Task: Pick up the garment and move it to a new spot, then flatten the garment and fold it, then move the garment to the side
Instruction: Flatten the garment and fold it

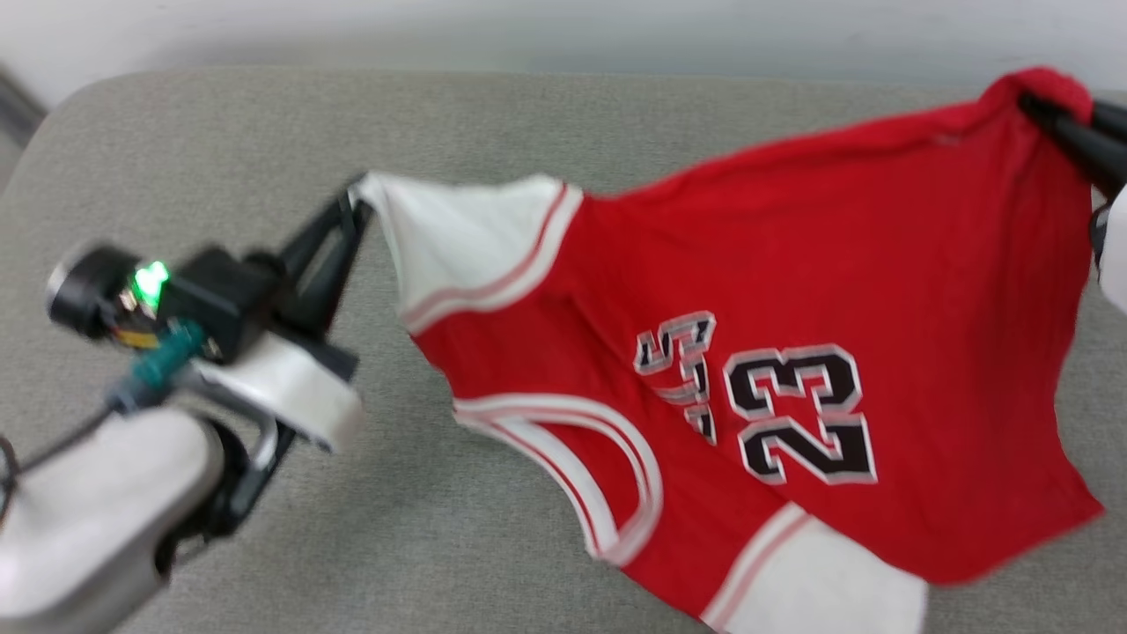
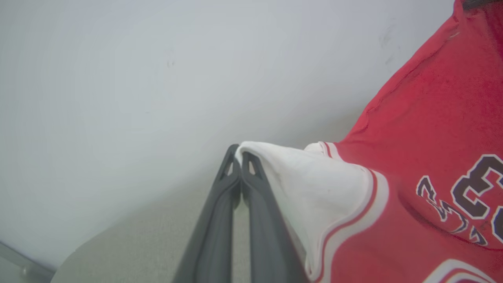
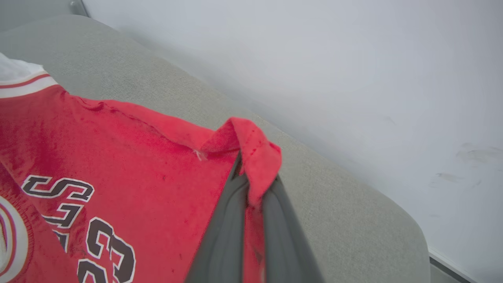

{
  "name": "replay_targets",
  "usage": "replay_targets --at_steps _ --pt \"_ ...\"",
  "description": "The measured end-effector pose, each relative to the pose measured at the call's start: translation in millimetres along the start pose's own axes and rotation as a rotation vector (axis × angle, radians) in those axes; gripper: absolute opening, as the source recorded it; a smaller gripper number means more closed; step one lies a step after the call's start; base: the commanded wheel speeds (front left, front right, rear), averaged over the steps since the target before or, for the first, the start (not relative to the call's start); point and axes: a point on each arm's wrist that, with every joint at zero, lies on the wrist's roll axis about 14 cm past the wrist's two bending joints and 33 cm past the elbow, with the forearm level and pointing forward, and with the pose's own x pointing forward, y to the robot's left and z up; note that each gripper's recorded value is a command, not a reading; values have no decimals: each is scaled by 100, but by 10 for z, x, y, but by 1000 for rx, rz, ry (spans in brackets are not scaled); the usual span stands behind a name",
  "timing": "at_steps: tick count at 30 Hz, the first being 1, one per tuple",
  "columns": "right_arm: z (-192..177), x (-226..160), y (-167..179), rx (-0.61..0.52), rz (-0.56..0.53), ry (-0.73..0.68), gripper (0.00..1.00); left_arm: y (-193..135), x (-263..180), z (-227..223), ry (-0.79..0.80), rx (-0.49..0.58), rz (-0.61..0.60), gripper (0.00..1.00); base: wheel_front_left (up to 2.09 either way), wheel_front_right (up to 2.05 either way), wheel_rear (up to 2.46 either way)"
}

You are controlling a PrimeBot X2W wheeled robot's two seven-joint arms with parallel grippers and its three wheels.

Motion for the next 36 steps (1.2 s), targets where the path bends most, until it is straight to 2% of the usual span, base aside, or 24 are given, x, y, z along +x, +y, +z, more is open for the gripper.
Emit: replay_targets --at_steps 6,9,11,15,16,27,36 --pt "437 2 -180 -27 -77 -155 0 226 436 558 -145 71 6 0 0 0 0" --pt "632 71 -285 -31 -110 -214 0 302 652 757 -188 148 -10 0 0 0 0" --pt "761 128 -361 -36 -134 -251 0 316 807 878 -214 150 -24 0 0 0 0" --pt "1006 273 -557 -40 -184 -316 0 403 1130 1089 -255 212 -33 0 0 0 0" --pt "1184 392 -730 -44 -226 -363 0 435 1369 1254 -299 237 -37 0 0 0 0" --pt "1559 892 -1182 -117 -340 -437 0 705 2143 1690 -399 317 -9 0 0 0 0" --pt "1918 1066 -1260 -165 -373 -537 0 814 2378 2190 -530 328 10 0 0 0 0"
